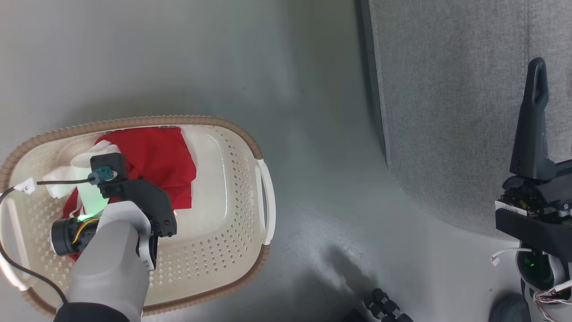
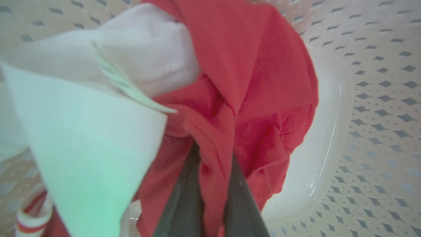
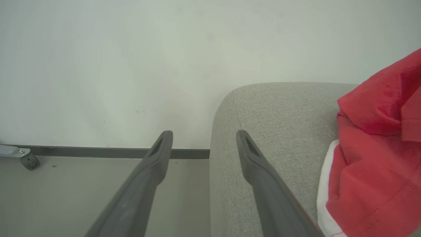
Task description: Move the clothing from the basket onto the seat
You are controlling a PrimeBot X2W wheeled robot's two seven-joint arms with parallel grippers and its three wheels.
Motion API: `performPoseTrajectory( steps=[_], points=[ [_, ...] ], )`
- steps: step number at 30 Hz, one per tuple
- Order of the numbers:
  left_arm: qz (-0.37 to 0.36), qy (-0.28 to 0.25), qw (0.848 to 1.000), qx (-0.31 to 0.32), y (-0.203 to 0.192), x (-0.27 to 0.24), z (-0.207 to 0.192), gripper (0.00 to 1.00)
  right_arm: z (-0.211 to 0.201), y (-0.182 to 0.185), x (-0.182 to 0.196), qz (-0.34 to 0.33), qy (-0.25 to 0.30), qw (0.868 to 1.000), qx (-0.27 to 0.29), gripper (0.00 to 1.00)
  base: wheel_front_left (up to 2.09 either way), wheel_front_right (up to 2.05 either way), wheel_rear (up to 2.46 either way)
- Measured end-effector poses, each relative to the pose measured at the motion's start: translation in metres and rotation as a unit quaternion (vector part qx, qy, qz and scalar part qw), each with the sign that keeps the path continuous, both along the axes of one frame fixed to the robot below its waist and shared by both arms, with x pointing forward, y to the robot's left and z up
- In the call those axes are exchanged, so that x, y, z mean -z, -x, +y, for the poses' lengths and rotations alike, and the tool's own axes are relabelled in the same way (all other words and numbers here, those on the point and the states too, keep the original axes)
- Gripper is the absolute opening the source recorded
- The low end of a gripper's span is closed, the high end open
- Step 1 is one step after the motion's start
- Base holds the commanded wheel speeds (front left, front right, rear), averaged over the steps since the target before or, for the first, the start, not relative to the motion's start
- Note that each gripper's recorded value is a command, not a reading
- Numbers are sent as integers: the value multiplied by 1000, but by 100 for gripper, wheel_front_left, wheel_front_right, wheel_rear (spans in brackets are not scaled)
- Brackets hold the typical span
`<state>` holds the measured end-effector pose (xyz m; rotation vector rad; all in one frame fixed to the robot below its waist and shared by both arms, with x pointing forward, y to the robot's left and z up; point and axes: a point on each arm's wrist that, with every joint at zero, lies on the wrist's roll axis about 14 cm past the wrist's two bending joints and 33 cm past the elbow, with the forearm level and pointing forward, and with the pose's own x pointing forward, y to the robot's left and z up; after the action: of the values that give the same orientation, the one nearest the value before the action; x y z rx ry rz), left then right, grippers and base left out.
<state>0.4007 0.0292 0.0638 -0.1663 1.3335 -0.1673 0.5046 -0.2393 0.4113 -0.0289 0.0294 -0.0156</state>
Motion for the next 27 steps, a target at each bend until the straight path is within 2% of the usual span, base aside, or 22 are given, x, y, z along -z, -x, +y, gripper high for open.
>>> performPoseTrajectory(
  steps=[12,27],
  points=[
    [-76,-10,997,-7,-18,-37,12,0,3,3,-13,-9,-9,1000,-4,100,0,0,0],
    [-172,-13,985,-32,-24,-105,38,0,8,19,-35,-12,-21,1000,-13,100,0,0,0]
  ],
)
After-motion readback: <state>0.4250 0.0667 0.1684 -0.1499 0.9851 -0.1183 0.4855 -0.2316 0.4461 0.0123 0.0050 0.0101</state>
